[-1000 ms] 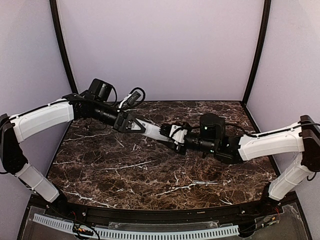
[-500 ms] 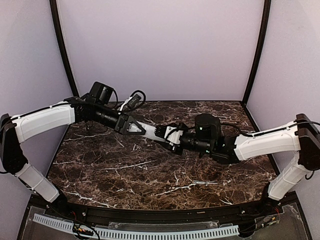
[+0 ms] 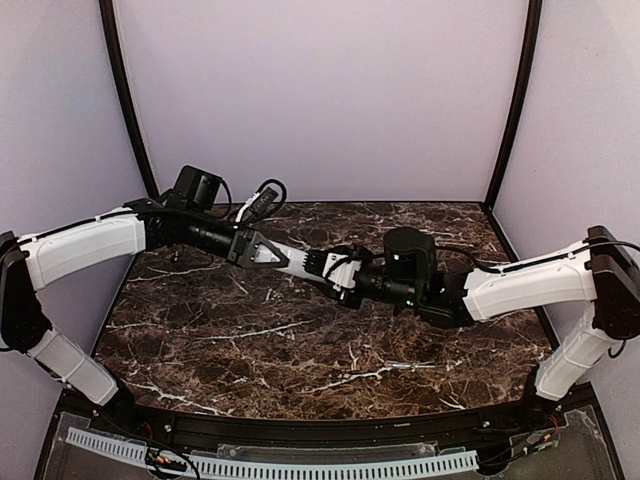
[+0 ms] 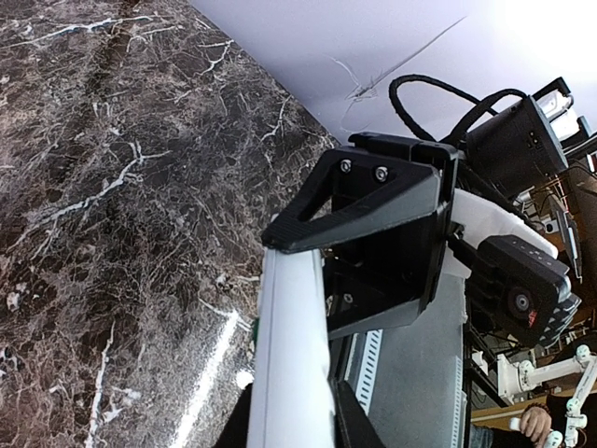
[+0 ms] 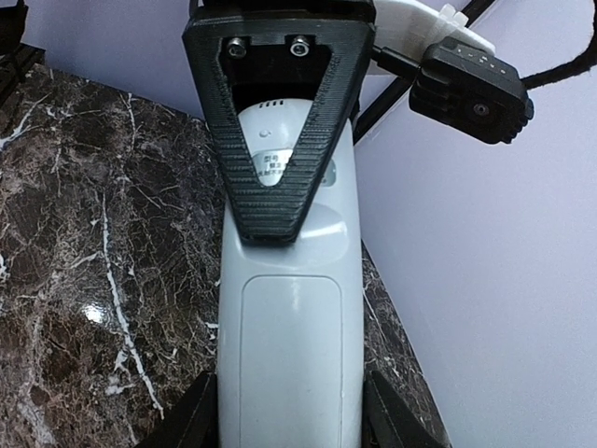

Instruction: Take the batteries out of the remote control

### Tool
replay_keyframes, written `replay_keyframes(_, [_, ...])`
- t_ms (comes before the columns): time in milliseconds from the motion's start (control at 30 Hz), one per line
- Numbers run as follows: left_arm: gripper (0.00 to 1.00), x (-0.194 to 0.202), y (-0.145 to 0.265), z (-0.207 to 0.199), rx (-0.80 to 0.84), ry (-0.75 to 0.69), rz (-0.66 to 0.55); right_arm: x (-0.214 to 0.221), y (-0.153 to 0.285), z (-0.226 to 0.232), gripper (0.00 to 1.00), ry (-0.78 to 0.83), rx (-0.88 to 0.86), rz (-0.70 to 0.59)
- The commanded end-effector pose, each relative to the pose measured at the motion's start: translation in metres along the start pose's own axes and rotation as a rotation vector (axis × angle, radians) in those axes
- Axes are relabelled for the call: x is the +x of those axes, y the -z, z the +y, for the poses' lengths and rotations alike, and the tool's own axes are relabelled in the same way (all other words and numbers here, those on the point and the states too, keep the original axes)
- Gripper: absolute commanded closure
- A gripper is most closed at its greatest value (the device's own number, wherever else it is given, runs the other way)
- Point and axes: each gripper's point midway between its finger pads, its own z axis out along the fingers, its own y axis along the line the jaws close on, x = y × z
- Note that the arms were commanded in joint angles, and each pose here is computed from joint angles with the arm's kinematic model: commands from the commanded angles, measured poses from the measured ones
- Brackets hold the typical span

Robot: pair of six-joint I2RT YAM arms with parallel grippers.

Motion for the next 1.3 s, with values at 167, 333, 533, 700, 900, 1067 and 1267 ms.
replay_keyframes(167, [1.0,-0.009,0.011,-0.014,-0.012,-0.098,-0.058,-0.016,-0.01,-0.026,0.21,-0.128,0.128,-0.019])
replay_keyframes(333, [1.0,-0.014,0.018,-0.005,-0.072,-0.108,-0.091,-0.011,-0.004,-0.029,0.02,-0.183,0.156,0.002])
replay_keyframes(533, [1.0,-0.023,0.031,-0.003,-0.112,-0.136,-0.169,-0.011,0.008,-0.028,0.01,-0.31,0.137,0.027])
replay_keyframes(700, [1.0,-0.028,0.039,0.005,-0.154,-0.126,-0.229,-0.013,0.01,-0.03,0.01,-0.474,0.105,0.106])
replay_keyframes(900, [1.0,-0.036,0.045,0.025,-0.237,-0.049,-0.273,-0.019,0.015,-0.04,0.01,-0.543,0.13,0.102])
replay_keyframes(1067, [1.0,-0.042,0.051,0.033,-0.284,-0.01,-0.323,-0.03,0.027,-0.07,0.02,-0.798,0.14,0.033])
replay_keyframes(1267, [1.0,-0.056,0.055,0.028,-0.267,0.021,-0.376,-0.041,0.039,-0.106,0.01,-1.009,0.174,-0.046])
